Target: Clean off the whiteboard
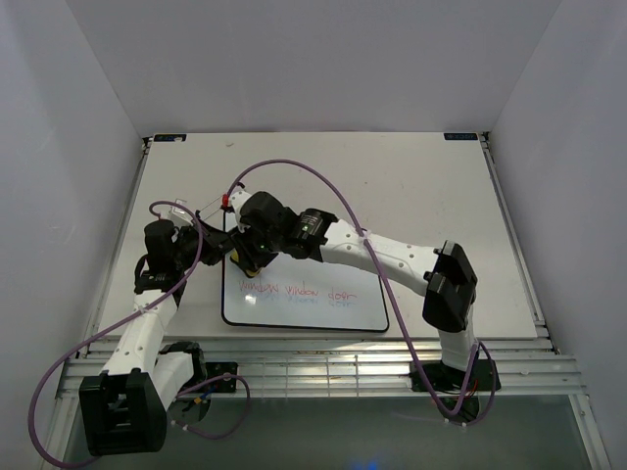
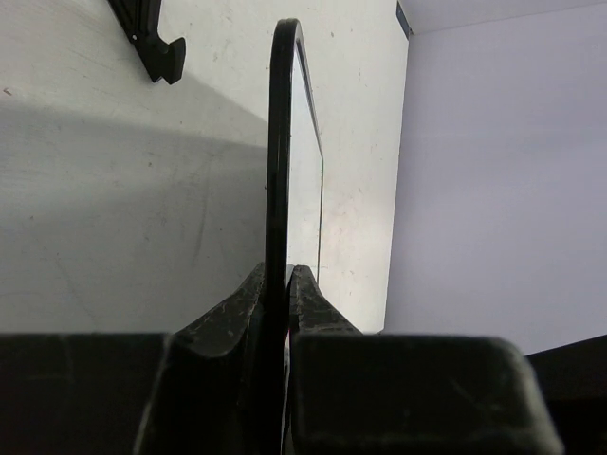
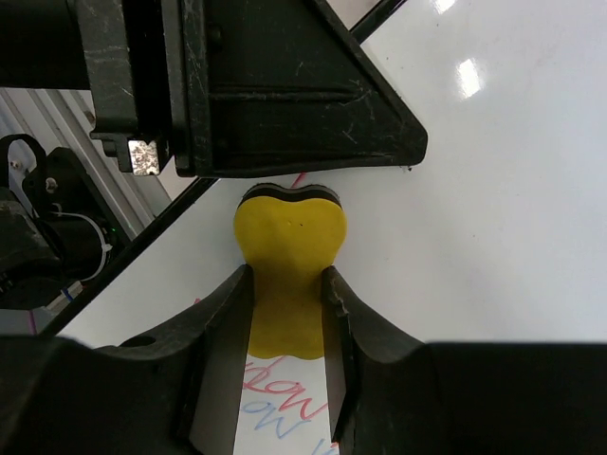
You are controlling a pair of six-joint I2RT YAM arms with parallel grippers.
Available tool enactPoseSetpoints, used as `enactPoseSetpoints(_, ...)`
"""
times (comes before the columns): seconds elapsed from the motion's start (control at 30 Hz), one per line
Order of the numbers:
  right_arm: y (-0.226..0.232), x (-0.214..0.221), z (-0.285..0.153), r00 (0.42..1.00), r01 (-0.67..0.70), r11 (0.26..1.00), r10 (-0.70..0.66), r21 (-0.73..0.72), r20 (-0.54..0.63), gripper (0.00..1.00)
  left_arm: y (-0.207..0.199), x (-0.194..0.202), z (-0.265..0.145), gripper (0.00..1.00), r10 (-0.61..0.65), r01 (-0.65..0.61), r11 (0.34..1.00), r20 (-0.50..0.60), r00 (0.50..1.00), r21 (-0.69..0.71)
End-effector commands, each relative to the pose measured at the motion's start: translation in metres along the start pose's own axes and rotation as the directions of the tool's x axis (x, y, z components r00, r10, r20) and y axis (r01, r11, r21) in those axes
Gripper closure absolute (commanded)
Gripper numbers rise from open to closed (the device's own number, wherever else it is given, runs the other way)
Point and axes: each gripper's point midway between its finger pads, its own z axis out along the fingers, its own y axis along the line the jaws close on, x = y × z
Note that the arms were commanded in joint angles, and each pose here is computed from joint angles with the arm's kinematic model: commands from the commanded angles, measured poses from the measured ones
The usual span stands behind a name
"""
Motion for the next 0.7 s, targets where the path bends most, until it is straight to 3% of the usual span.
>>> enactPoseSetpoints(0.0, 0.017, 0.012, 0.013, 0.999, 0.013, 0.999, -0.014, -0.033, -0.035, 0.76, -0.019, -0.003, -0.003, 1.00, 0.058, -0.059, 0.997, 0.015, 0.998, 0.051)
enactPoseSetpoints(0.3, -0.014, -0.014, 0.017, 0.999, -0.041, 0.986, 0.036, 0.161, 0.034, 0.76, -0.022, 0.001, -0.005, 1.00, 0.045, -0.044, 0.997, -0.003, 0.999, 0.064)
enactPoseSetpoints(0.67, -0.064, 0.030, 0.018, 0.992, -0.060, 0.958, 0.089, 0.280, -0.093, 0.76, -0.027, -0.002, -0.006, 1.00, 0.052, -0.052, 0.996, 0.001, 0.999, 0.071)
